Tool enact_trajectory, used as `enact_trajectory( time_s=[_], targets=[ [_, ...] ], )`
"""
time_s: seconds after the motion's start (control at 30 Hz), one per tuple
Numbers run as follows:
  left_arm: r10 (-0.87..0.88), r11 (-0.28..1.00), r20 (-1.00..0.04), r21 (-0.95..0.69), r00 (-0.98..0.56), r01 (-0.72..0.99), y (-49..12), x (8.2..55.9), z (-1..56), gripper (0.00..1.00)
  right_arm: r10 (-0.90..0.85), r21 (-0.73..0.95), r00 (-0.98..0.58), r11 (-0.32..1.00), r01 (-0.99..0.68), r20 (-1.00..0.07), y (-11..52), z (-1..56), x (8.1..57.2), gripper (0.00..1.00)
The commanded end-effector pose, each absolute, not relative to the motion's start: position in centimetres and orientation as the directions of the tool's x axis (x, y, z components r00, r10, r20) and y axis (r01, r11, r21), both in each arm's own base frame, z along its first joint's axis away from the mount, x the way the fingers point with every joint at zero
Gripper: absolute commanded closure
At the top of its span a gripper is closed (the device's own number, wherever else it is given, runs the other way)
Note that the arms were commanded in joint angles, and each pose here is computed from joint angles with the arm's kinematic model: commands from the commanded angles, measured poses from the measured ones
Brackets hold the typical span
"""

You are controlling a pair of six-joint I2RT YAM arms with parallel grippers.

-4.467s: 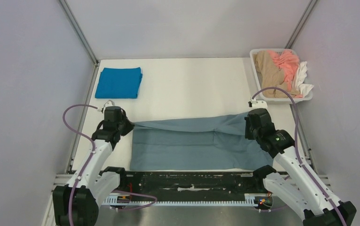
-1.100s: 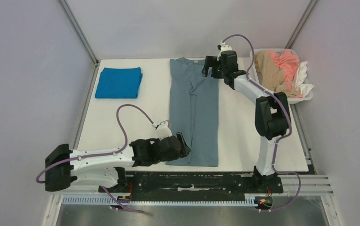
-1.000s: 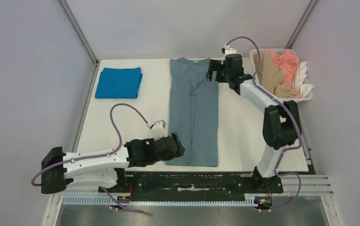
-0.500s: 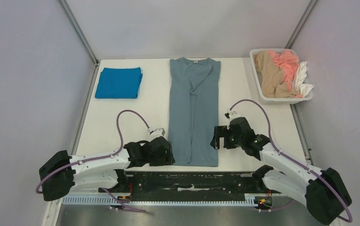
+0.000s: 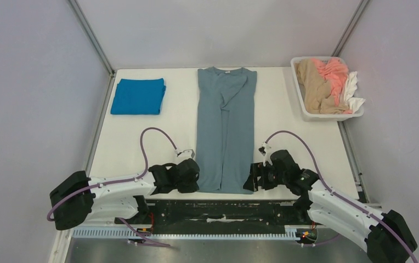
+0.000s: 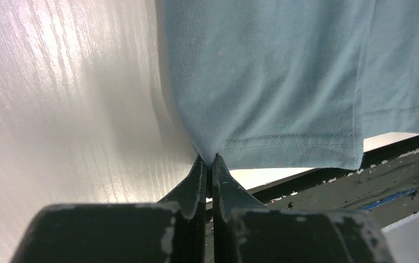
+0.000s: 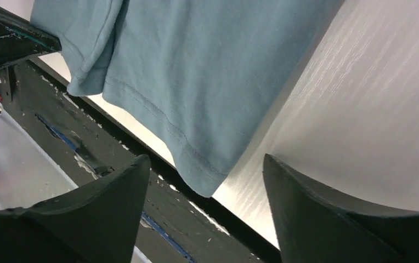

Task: Fold and stack the t-shirts
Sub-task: Grab the bottom of the folded rectangular tshirt with both arms, then fold the folded rectangular tshirt in 1/3 of the way

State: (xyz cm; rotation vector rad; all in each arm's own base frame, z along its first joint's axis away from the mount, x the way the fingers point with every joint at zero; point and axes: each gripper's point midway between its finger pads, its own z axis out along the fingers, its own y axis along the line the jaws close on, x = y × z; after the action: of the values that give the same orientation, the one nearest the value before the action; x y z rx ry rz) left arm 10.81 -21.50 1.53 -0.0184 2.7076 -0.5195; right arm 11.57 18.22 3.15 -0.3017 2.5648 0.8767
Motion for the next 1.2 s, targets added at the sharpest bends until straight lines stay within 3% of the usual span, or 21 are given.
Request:
enact_trajectory(
  time_s=[0.0,0.2,0.3,0.37,0.53,0.77,0.93,1.17],
  targets=[
    [-0.059,0.954,-0.403,-0.293,-0.913,0.068,-20.1,11.4,1.1,0.98,-0.075,0.568,-0.937,0.778,-0.268,-0.340,18.0,1.1,9.2,0.27],
    [-0.079,0.941,-0.392,-0.332,-0.917,0.061,-20.4,11.1,0.9,0.98,-0.103,0.564,-0.956,0.788,-0.247,-0.274,17.7,0.0,7.7,0.47],
    [-0.085,0.938,-0.398,-0.342,-0.913,0.062,-20.6,11.2,1.1,0.98,-0.080,0.528,-0.951,0.816,-0.235,-0.299,17.1,-0.5,8.4,0.73],
    [-0.086,0.938,-0.401,-0.341,-0.912,0.062,-20.4,11.2,1.2,0.98,-0.068,0.503,-0.945,0.833,-0.231,-0.321,16.8,-0.7,9.0,0.98],
    [-0.043,0.960,-0.393,-0.271,-0.918,0.071,-17.8,10.1,1.0,0.98,-0.075,0.441,-0.934,0.867,-0.234,-0.349,15.3,0.0,9.1,1.00],
    [-0.032,0.835,-0.360,-0.523,-0.933,0.173,-22.0,8.5,3.0,0.98,-0.077,0.595,-0.906,0.730,-0.335,-0.416,18.1,1.7,8.4,1.00],
    [-0.050,0.811,-0.402,-0.551,-0.914,0.198,-23.9,9.9,4.9,0.98,-0.061,0.573,-0.865,0.726,-0.381,-0.498,18.8,3.9,10.5,1.00],
    [-0.134,0.859,-0.515,-0.487,-0.847,0.160,-24.5,15.6,8.7,0.98,-0.006,0.430,-0.757,0.820,-0.378,-0.654,18.4,8.2,16.2,1.00]
  ],
)
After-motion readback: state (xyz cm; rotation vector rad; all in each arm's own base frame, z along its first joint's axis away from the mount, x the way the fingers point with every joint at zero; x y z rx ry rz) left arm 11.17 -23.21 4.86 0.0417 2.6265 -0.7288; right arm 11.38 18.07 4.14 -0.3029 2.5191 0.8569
